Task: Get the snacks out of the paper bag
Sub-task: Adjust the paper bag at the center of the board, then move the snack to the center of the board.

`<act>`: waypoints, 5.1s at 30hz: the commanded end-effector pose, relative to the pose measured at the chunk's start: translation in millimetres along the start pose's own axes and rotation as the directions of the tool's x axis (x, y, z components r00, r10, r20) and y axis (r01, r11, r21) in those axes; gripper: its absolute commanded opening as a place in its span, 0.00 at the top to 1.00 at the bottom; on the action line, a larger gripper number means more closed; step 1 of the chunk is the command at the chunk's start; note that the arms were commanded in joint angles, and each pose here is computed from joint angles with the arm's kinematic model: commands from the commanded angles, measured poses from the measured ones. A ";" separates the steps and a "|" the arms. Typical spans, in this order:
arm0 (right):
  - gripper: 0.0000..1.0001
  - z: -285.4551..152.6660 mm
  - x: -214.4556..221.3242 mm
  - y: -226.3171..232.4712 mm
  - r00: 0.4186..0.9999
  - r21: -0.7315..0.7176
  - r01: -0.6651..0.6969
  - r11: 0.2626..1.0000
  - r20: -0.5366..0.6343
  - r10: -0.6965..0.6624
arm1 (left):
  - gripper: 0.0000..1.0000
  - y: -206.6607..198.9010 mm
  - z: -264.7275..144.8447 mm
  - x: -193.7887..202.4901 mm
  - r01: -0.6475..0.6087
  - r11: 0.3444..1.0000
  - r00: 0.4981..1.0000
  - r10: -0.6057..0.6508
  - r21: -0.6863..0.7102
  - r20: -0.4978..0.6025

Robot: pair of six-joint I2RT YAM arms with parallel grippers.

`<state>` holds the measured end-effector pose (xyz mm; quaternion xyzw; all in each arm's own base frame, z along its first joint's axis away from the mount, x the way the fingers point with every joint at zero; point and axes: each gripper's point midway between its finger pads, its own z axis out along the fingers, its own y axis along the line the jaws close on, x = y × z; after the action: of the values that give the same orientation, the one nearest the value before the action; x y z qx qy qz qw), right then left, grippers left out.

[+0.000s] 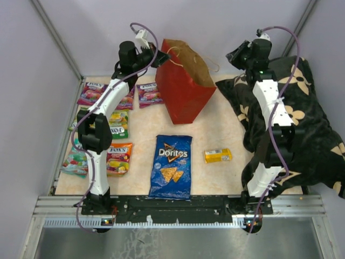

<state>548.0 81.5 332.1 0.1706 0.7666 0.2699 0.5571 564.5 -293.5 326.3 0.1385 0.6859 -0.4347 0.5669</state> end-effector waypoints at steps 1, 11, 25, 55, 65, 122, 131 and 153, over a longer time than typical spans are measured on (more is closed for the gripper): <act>0.80 -17.8 -25.4 18.1 0.998 -0.046 0.042 0.998 0.058 -0.039 | 1.00 -16.9 5.2 -11.1 -0.024 0.998 1.000 0.022 0.063 0.022; 0.28 24.5 44.3 -6.4 0.989 -0.120 -0.120 0.986 -0.099 0.108 | 1.00 -13.1 -4.2 2.3 -0.036 0.999 0.999 0.036 0.040 0.000; 0.59 57.8 66.5 -4.0 0.952 -0.239 -0.298 0.924 -0.138 0.272 | 1.00 -12.2 -7.4 8.2 -0.032 0.999 0.999 0.033 0.035 -0.013; 0.87 14.7 -26.7 24.4 0.989 -0.241 -0.148 0.959 -0.016 0.149 | 0.76 -55.9 23.6 -8.2 0.013 0.983 1.000 -0.017 0.183 0.020; 0.13 -40.0 -56.0 25.6 0.995 -0.134 -0.013 0.991 0.093 0.026 | 0.00 -44.7 -37.6 -6.1 -0.121 0.992 0.991 0.122 0.020 -0.064; 0.03 -157.4 489.7 21.4 0.832 0.009 0.370 0.929 -0.449 -0.327 | 0.00 6.5 -249.7 124.7 -0.017 0.900 0.996 -0.020 -0.435 -0.082; 0.03 -126.4 514.4 24.9 0.859 0.094 0.354 0.930 -0.427 -0.283 | 0.00 11.6 -256.2 122.5 -0.026 0.891 0.996 -0.013 -0.454 -0.084; 0.04 -80.3 439.4 142.6 0.884 -0.001 0.452 0.892 -0.132 -0.449 | 0.00 22.9 -267.6 114.8 -0.010 0.852 0.998 -0.024 -0.524 -0.058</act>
<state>314.0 403.0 50.0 0.0115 0.8581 0.1380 0.4944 366.6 -129.7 199.2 0.0128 0.7997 -0.2528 0.5445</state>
